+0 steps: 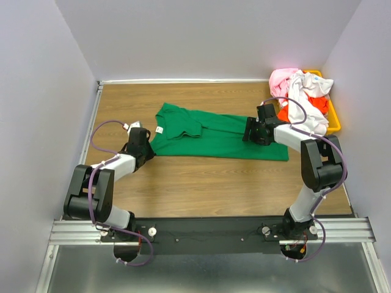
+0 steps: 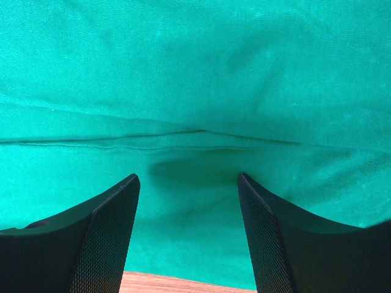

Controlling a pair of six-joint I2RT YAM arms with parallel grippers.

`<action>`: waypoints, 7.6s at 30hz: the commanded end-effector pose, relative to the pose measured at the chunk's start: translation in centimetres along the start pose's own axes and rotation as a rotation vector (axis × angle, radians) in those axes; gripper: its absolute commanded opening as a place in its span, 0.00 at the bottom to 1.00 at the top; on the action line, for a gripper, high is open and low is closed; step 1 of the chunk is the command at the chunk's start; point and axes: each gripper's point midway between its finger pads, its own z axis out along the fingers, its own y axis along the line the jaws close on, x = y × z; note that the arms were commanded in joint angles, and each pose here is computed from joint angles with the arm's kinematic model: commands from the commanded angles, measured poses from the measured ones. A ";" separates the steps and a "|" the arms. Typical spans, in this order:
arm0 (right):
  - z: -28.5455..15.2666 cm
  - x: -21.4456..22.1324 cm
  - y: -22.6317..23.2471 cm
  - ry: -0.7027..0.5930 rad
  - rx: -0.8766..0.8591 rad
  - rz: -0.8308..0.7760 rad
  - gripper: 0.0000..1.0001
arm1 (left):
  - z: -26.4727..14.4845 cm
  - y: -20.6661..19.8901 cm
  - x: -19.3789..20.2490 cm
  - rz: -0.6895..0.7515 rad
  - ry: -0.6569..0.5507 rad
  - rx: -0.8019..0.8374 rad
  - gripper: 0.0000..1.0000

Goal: Fold and stack the t-shirts
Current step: Fold the tshirt

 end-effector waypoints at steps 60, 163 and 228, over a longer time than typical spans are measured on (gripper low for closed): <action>-9.5 8.9 4.0 0.147 -0.144 -0.056 0.73 | 9.8 3.1 -14.2 0.178 0.014 -0.338 0.04; -11.5 28.3 16.4 0.403 -0.371 -0.243 0.77 | 11.2 -21.8 -5.9 0.359 0.156 0.427 0.74; -15.3 28.6 7.2 0.410 -0.146 -0.132 0.38 | -17.6 -8.3 16.5 0.183 0.275 0.225 0.71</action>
